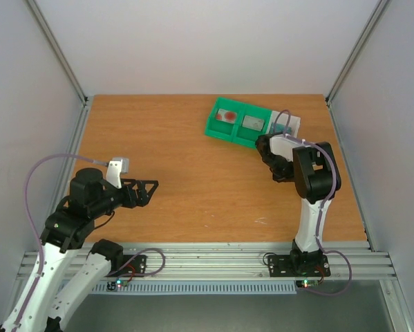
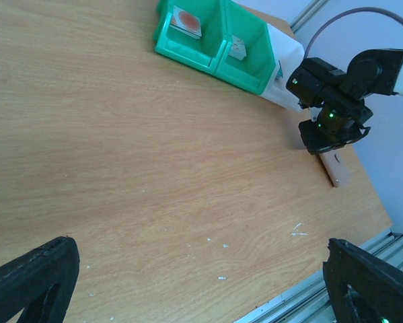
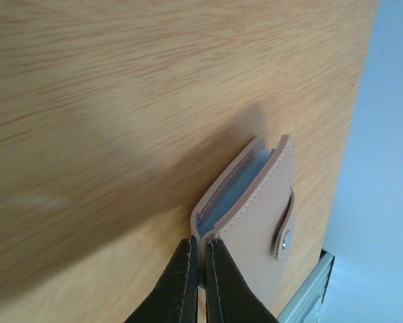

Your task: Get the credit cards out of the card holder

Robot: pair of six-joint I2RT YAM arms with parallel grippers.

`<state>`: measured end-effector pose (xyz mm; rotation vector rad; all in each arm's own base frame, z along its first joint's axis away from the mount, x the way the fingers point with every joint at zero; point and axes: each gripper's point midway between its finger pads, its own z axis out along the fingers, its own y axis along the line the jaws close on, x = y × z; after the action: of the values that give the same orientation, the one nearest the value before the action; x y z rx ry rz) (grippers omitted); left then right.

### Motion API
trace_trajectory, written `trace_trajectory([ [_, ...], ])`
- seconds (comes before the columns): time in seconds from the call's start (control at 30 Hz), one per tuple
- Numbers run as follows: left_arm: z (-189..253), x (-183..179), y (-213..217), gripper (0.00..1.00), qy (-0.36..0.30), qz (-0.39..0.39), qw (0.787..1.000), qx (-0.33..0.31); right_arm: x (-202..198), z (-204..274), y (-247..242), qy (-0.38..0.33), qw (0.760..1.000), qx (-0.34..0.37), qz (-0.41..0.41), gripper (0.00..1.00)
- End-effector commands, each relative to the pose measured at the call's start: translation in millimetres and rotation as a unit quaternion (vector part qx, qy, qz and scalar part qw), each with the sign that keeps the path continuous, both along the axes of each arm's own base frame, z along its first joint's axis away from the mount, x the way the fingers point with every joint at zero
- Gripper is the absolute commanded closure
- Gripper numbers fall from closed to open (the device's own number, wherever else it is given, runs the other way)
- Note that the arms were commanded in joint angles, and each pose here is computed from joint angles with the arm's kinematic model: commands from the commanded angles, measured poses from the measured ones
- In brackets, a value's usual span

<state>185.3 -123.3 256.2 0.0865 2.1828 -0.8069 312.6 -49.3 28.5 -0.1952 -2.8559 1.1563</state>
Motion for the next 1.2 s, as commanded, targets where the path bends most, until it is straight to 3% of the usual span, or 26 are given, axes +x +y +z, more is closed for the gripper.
trace_trajectory([
  [0.0,8,2,1,0.01,-0.03,0.001,1.0,0.002,8,29,25,-0.046,0.998,0.034,0.013,0.99],
  [0.23,7,3,2,0.01,-0.029,0.004,1.0,0.004,-1,60,91,-0.074,0.991,0.102,0.052,0.99],
  [0.4,6,3,2,0.01,-0.026,0.002,1.0,0.005,-23,57,156,-0.063,0.981,0.159,0.091,0.99],
  [0.8,5,4,4,0.01,-0.027,0.011,1.0,0.007,-52,24,292,-0.052,0.917,0.383,0.097,0.98],
  [0.93,3,6,6,0.01,-0.025,0.017,1.0,0.009,-57,23,303,-0.053,0.9,0.422,0.096,0.88],
  [1.17,-5,8,4,0.01,0.001,0.016,1.0,0.012,-59,37,268,-0.082,0.912,0.375,0.146,0.6],
])
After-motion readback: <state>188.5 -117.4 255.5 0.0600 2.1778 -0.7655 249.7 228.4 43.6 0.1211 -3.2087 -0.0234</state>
